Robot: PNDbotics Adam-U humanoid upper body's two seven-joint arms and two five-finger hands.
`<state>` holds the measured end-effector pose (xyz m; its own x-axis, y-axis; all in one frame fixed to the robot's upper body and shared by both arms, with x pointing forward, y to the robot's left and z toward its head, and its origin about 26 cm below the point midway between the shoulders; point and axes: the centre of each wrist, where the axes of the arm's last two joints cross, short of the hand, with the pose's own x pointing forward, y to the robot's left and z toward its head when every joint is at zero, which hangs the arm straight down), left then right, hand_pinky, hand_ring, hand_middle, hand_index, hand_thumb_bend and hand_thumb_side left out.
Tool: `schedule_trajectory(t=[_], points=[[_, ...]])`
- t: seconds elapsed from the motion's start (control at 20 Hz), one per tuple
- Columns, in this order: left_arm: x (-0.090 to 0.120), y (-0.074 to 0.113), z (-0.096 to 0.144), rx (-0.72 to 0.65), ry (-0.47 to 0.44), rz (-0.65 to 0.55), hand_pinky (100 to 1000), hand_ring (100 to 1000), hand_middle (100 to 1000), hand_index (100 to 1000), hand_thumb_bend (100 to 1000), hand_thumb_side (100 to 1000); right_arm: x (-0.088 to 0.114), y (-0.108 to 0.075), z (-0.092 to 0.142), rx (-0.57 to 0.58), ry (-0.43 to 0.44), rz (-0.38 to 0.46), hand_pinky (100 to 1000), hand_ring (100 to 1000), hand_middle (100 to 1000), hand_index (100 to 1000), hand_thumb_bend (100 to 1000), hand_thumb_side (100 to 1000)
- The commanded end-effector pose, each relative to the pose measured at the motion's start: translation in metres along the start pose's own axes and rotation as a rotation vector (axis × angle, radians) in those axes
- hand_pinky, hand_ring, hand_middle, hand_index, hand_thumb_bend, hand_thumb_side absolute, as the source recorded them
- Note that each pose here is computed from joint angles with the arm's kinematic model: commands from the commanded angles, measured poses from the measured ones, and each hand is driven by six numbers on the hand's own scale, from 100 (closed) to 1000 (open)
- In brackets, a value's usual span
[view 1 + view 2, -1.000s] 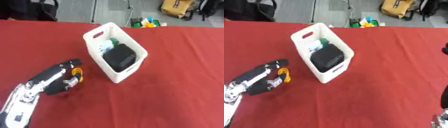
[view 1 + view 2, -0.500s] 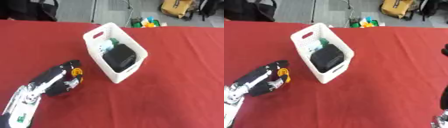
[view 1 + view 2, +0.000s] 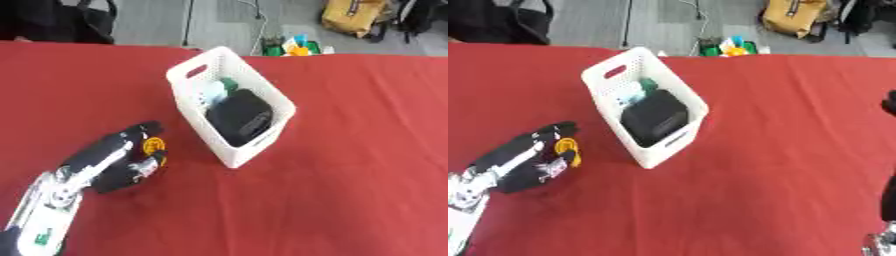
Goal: Pick up objects on the table and place them in the box.
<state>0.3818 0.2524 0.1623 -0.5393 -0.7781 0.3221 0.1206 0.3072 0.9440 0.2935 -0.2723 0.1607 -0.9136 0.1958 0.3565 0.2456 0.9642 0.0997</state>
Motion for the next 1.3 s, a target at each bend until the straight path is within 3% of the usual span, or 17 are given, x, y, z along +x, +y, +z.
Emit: schedule_trajectory(t=[0.05, 0.55, 1.3], points=[[0.0017, 0.0044, -0.0012, -0.005, -0.007, -0.002, 1000, 1000, 1000, 1000, 228, 1000, 0.0051, 0.0012, -0.0060, 0.004, -0.028, -0.012, 749, 744, 639, 747, 100, 1000], [0.0018, 0.0054, -0.0013, -0.034, 0.011, -0.016, 1000, 1000, 1000, 1000, 252, 1000, 0.0051, 0.0019, -0.0056, 0.005, -0.027, -0.015, 749, 743, 640, 748, 100, 1000], [0.0003, 0.0037, -0.0023, -0.075, 0.049, -0.056, 1000, 1000, 1000, 1000, 183, 1000, 0.0052, 0.0024, -0.0055, 0.008, -0.026, -0.022, 749, 743, 641, 747, 100, 1000]])
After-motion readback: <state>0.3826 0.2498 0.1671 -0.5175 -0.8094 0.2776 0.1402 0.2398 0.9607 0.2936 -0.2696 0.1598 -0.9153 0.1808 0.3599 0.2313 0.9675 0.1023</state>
